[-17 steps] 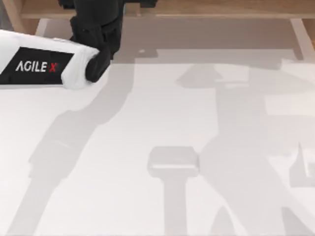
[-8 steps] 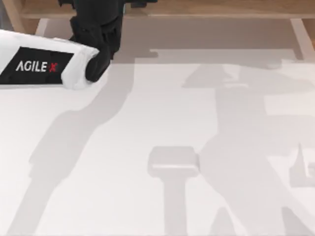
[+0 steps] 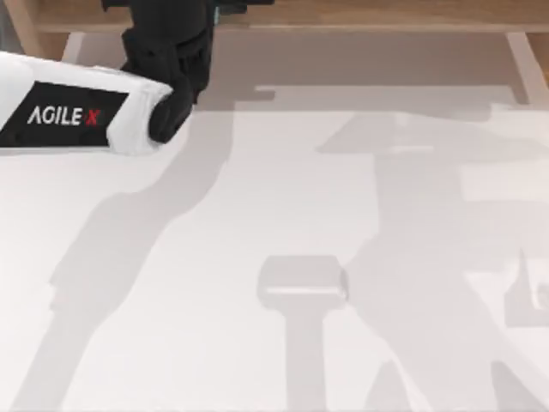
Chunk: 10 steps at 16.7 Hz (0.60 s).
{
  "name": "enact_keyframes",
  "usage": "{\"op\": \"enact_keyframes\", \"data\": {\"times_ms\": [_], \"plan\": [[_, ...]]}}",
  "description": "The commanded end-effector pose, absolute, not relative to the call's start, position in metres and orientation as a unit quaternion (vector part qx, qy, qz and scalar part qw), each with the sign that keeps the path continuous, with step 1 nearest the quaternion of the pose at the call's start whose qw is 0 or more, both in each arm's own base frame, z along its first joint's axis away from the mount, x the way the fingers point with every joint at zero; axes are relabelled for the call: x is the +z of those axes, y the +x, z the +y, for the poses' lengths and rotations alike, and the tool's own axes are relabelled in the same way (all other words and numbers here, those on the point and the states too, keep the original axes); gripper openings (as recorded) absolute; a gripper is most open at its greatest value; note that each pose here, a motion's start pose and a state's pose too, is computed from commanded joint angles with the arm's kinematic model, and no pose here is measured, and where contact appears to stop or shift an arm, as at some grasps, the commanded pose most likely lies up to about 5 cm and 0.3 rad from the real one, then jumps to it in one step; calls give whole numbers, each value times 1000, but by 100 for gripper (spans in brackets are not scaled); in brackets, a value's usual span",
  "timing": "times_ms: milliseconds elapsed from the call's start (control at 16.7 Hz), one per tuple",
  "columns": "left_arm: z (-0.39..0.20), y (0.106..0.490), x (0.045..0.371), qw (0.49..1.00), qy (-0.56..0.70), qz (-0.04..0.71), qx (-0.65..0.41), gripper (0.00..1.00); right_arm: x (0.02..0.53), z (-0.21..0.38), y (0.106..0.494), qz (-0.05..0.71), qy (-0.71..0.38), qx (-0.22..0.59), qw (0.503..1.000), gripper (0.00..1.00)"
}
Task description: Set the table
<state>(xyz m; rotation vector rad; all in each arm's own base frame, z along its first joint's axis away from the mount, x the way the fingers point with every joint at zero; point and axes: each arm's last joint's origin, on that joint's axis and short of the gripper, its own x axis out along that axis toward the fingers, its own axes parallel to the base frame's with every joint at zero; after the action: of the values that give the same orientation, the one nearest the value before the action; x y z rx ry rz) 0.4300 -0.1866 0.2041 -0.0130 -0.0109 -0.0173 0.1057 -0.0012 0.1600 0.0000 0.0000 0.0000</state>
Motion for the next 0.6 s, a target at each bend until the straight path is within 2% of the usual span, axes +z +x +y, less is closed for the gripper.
{"op": "enact_keyframes", "data": {"times_ms": [600], "plan": [[-188, 420, 209, 1000, -6, -7, -10, 0, 160, -1, 106, 0, 0, 0, 1000, 100]]}}
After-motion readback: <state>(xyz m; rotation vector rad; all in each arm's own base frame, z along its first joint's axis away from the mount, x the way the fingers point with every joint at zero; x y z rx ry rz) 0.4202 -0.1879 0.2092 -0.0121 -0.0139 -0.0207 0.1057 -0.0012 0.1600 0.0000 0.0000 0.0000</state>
